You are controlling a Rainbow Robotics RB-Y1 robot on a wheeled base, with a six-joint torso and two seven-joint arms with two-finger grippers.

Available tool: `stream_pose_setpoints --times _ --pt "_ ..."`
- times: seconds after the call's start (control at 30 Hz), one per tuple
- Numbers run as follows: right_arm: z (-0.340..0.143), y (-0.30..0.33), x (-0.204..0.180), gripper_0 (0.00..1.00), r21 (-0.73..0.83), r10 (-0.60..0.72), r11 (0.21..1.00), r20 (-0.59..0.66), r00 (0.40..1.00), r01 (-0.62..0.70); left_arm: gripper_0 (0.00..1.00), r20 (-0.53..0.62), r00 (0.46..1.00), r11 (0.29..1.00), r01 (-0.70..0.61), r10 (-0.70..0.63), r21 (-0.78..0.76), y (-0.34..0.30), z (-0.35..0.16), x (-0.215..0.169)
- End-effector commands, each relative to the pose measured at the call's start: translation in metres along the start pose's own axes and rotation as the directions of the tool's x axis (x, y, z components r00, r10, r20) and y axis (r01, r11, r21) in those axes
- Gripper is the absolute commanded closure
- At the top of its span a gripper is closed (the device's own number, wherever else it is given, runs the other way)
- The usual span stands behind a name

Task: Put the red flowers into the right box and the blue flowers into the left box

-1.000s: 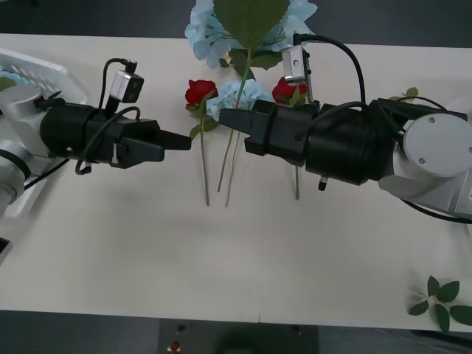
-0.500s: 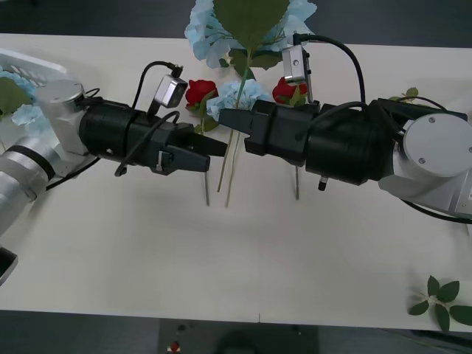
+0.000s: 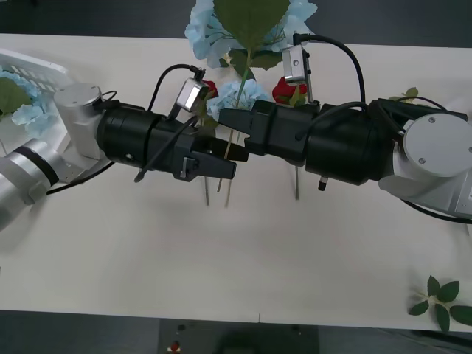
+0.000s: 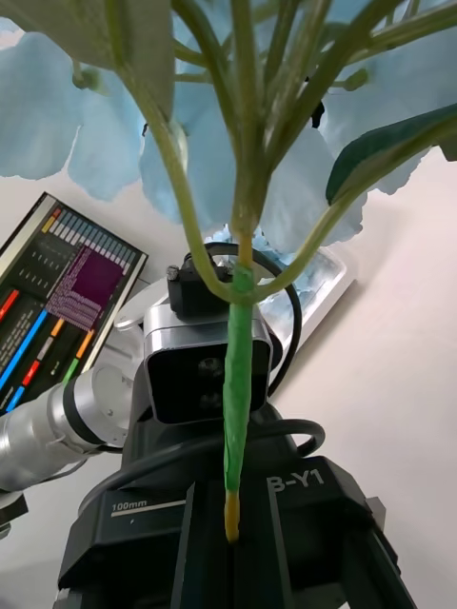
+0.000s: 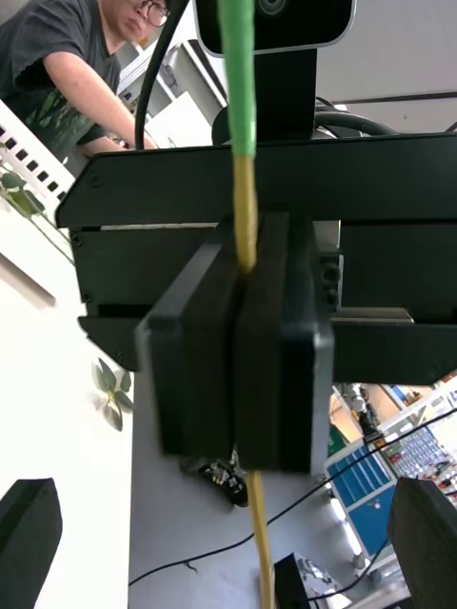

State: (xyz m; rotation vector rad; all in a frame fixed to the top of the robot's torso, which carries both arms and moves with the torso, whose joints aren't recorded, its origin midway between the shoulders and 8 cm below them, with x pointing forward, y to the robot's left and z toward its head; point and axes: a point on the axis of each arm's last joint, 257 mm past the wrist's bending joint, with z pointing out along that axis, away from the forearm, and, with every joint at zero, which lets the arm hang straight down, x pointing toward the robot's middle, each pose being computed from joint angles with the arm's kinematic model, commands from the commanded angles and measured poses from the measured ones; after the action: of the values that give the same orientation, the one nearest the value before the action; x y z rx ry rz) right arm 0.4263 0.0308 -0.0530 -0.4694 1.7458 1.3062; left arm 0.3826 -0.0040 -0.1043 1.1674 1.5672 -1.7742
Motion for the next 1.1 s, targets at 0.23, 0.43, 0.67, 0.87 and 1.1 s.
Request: stream_pose_setpoints --times 0.23,0.43,0.67,0.87,1.1 --pt "0.0010 0.0188 -0.0025 1.00 -0.035 -0.055 0.998 0.003 0.998 0.055 0.00 0.015 1.000 1.000 -0.012 0.012 -0.013 -0.0061 0.0032 -0.0048" --pt "0.0010 0.0188 -0.0025 1.00 -0.035 -0.055 0.998 0.003 0.998 0.055 0.00 0.018 1.000 1.000 -0.012 0.012 -0.018 -0.0042 0.0039 -0.0035" --pt "0.0010 0.0188 -0.0025 1.00 -0.035 -0.055 0.998 0.003 0.998 0.055 1.00 0.017 1.000 1.000 -0.016 0.016 -0.019 -0.0040 0.0046 -0.0039" --pt "0.0010 0.0188 -0.0025 1.00 -0.035 -0.055 0.998 0.003 0.998 0.055 1.00 0.020 1.000 1.000 -0.015 0.015 -0.023 -0.0028 0.0041 -0.0037" --pt "0.0010 0.0188 -0.0025 1.00 -0.035 -0.055 0.998 0.003 0.998 0.055 1.00 0.022 1.000 1.000 -0.018 0.019 -0.023 -0.0031 0.0042 -0.0049"
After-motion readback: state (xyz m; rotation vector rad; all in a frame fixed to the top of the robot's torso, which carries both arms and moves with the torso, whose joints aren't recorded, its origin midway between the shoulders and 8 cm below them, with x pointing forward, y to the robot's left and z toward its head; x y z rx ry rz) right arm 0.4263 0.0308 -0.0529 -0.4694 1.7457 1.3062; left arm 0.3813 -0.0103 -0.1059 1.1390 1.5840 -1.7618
